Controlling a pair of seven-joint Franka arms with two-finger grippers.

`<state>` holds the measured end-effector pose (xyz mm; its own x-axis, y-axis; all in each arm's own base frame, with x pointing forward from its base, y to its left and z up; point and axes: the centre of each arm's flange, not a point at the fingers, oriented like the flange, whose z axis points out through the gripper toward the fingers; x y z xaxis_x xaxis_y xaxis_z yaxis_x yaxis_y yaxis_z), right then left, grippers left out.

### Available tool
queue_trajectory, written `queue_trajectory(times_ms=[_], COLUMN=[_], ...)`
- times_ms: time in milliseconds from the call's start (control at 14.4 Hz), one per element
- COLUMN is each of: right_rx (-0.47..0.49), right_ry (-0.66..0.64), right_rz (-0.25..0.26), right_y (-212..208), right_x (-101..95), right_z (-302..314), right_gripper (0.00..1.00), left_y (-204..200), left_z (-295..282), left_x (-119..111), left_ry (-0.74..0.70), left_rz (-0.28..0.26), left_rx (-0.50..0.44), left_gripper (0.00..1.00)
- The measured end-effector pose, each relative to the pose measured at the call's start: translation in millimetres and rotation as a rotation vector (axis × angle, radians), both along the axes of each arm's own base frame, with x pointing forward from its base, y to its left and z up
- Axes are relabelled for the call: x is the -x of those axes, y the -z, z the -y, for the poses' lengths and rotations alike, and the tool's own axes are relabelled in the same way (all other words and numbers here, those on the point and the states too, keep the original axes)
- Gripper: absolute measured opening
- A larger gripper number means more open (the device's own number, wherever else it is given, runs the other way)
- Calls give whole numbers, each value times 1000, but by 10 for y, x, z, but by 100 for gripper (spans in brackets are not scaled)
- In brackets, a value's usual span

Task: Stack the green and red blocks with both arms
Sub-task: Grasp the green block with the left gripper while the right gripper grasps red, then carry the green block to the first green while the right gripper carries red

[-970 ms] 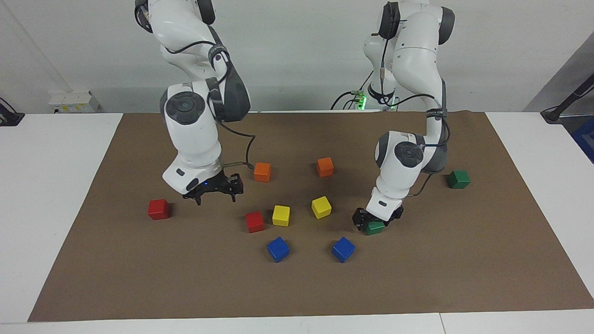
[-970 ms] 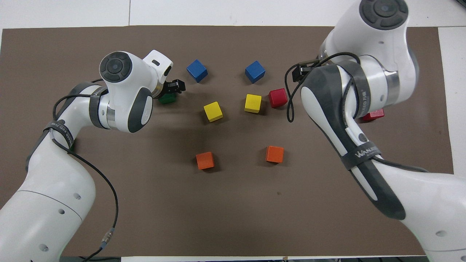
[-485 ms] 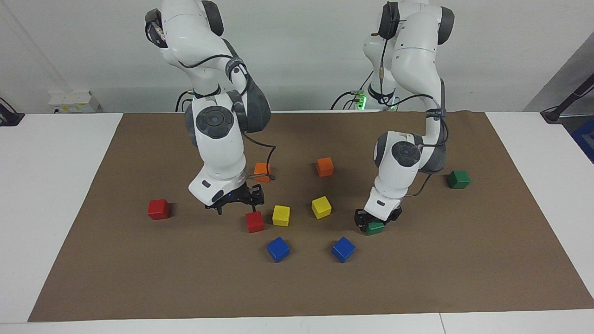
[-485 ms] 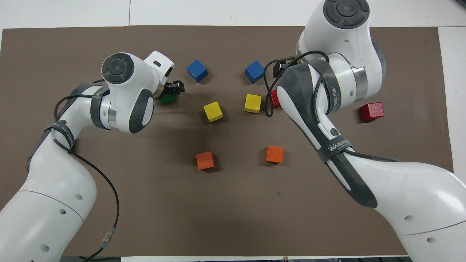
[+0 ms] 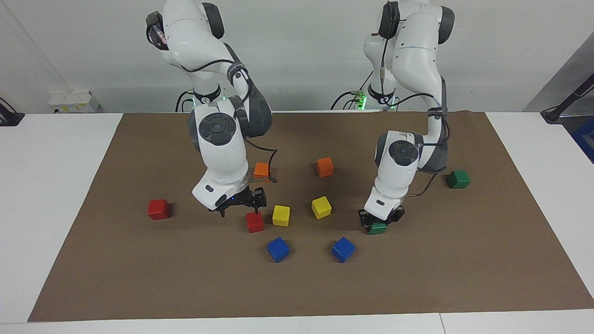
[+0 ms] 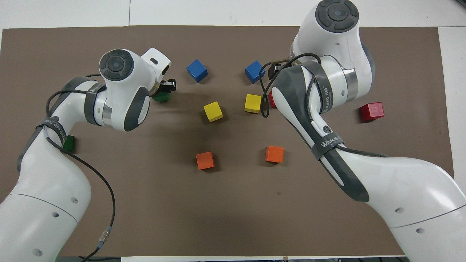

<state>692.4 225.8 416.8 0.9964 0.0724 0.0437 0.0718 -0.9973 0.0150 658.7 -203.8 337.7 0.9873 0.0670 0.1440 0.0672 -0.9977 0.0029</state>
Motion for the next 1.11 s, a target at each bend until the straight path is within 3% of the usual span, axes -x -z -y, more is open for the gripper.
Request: queue_trajectory(times_ms=[208,554,1108], right_rx=[-31,-36,-38], right_ry=[-6,-39,-50], right_rz=[-6,-14,-10], right_y=[172,585,836], right_x=[23,110,172], right_z=[-102,-153,-142], right_gripper=[100,100,100], left_y=[-541,-1169,-1082], left_z=[-546,-1422,-2756], left_x=[-11,162,626], left_ry=[-50,33,173], left_rz=[-22,-84,-147], left_rx=[-3,13,22], left_gripper=[55,55,55])
